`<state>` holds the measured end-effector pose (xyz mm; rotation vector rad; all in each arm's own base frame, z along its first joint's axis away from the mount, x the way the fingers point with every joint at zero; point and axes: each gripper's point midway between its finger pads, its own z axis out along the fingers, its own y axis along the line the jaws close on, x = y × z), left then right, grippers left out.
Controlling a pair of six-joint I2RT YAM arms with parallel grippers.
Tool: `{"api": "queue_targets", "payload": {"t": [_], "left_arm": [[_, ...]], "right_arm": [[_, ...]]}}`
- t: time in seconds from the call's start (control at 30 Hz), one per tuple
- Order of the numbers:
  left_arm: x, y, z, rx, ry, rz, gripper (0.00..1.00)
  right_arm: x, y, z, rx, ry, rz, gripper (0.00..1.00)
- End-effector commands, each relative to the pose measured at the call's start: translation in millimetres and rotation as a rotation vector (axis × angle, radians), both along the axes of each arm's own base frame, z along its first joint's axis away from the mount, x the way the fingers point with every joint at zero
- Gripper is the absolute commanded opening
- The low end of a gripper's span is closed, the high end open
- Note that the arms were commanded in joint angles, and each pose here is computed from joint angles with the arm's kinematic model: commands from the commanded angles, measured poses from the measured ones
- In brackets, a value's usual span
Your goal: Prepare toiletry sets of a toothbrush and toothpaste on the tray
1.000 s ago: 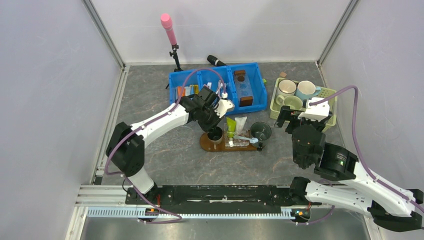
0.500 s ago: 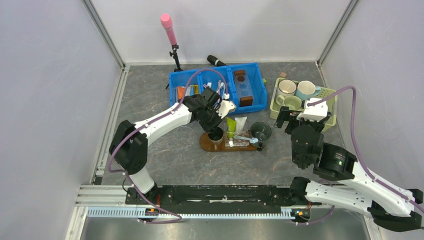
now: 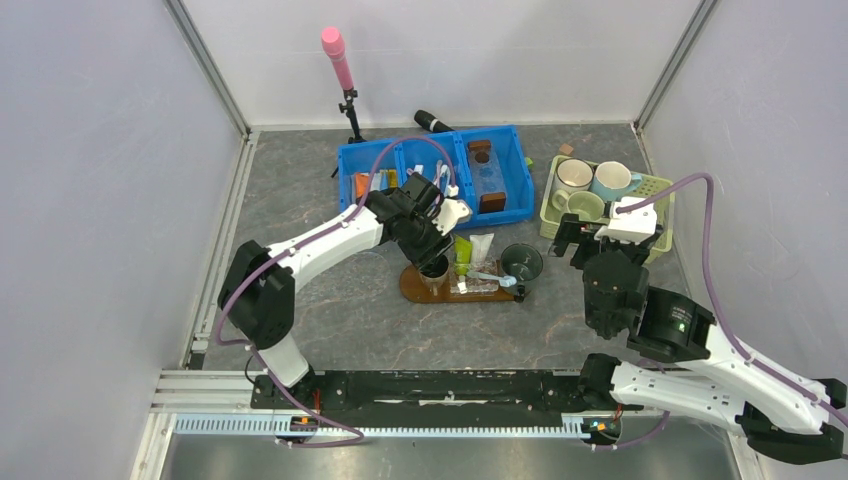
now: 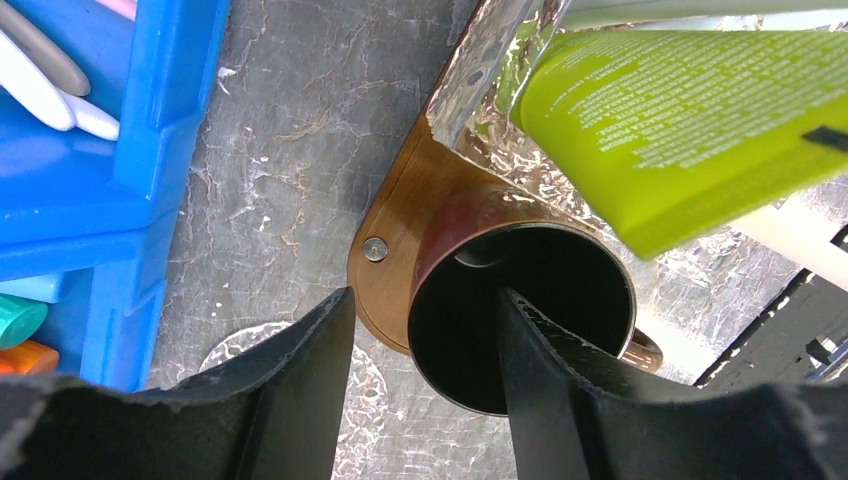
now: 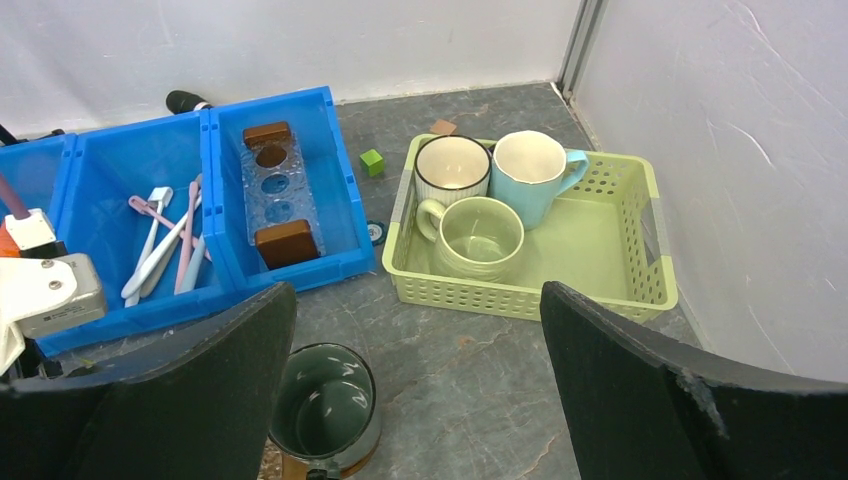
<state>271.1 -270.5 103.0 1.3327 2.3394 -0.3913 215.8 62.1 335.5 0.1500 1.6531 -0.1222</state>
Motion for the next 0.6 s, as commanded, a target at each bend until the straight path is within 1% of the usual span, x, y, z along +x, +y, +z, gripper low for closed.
{"api": "queue_targets", "payload": {"t": [0.0, 0.2, 0.43, 0.47, 0.57], "left_arm": [[9.0, -5.3, 34.2, -0.057, -0.078, 0.025, 0.62], [18.1, 1.9, 58.1, -0.114, -0.146, 0.106, 0.81], [35.4, 25.3, 94.3, -0.209, -0.261, 0.276, 0.98], [38.3, 29.3, 100.2, -0.223, -0.28, 0.304, 0.99], [44.8, 42.6, 118.5, -0.275, -0.32, 0.395, 1.0]], "right_arm": [[-0.9, -1.8, 1.7, 0.029, -0.012, -0.004, 0.98], [-1.3, -3.1, 1.9, 0.029, -0.013, -0.006, 0.98], [-2.0, -6.2, 3.7, 0.021, -0.016, -0.014, 0.98], [-2.2, -6.7, 4.0, 0.019, -0.017, -0.015, 0.98], [-1.6, -6.7, 4.7, 0.007, -0.015, -0.021, 0.98]]}}
